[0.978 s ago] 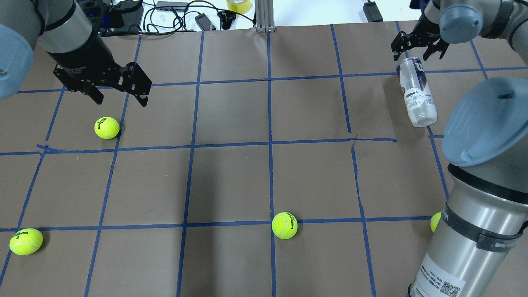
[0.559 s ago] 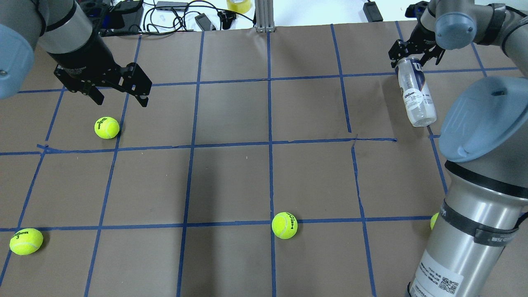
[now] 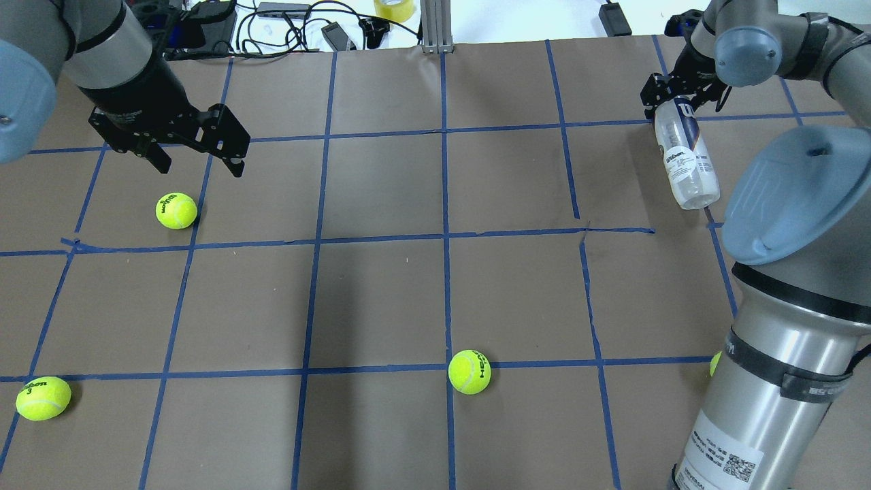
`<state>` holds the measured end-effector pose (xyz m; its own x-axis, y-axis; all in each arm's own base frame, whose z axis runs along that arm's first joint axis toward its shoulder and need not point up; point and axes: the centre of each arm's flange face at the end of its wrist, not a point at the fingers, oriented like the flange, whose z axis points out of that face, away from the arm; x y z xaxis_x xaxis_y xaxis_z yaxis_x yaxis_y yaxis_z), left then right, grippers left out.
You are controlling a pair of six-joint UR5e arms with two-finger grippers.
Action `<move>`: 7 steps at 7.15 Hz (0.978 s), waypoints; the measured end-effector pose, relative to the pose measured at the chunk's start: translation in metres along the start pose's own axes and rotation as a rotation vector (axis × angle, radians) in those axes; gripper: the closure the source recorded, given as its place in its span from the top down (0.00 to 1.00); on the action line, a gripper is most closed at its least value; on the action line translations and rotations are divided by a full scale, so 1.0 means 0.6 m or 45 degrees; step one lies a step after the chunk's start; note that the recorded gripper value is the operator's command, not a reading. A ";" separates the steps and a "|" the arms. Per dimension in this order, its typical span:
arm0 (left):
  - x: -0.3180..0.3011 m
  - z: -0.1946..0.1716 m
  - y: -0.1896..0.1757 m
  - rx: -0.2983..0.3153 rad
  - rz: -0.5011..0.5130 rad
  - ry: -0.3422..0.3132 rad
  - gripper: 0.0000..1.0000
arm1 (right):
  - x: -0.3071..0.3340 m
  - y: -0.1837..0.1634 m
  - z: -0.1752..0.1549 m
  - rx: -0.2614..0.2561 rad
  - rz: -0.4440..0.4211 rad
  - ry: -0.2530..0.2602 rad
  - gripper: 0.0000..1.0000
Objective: Lift up tennis ball bucket
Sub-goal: 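Close the right gripper around the top of the tube, then carry the tube with the right gripper toward the left gripper's side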
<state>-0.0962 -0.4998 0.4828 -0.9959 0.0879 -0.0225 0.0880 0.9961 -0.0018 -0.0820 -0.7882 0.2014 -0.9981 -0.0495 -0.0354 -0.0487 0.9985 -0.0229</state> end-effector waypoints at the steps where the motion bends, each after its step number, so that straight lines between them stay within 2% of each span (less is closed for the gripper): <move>1: 0.000 -0.001 0.000 0.001 0.001 0.000 1.00 | -0.003 0.000 -0.014 0.010 -0.002 0.000 0.66; 2: 0.000 -0.001 0.000 0.001 0.003 0.000 1.00 | -0.019 0.000 -0.051 0.040 -0.017 0.004 0.66; 3: -0.001 -0.001 0.000 0.003 0.003 0.001 1.00 | -0.067 0.000 -0.100 0.077 -0.070 0.012 0.61; 4: -0.002 -0.001 -0.001 0.005 0.003 0.001 1.00 | -0.162 0.001 -0.144 0.109 -0.198 0.021 0.48; 5: -0.002 0.000 -0.001 0.006 0.002 0.001 1.00 | -0.288 0.011 -0.177 0.136 -0.376 0.030 0.41; 7: -0.003 0.002 -0.002 0.004 0.001 0.002 1.00 | -0.542 0.055 -0.198 0.184 -0.775 0.031 0.41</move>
<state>-0.0943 -0.5013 0.4817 -0.9958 0.0885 -0.0212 0.0887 0.9960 -0.0053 0.2365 -0.7364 0.3312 -0.7935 -0.6066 0.0494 -0.6054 0.7783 -0.1665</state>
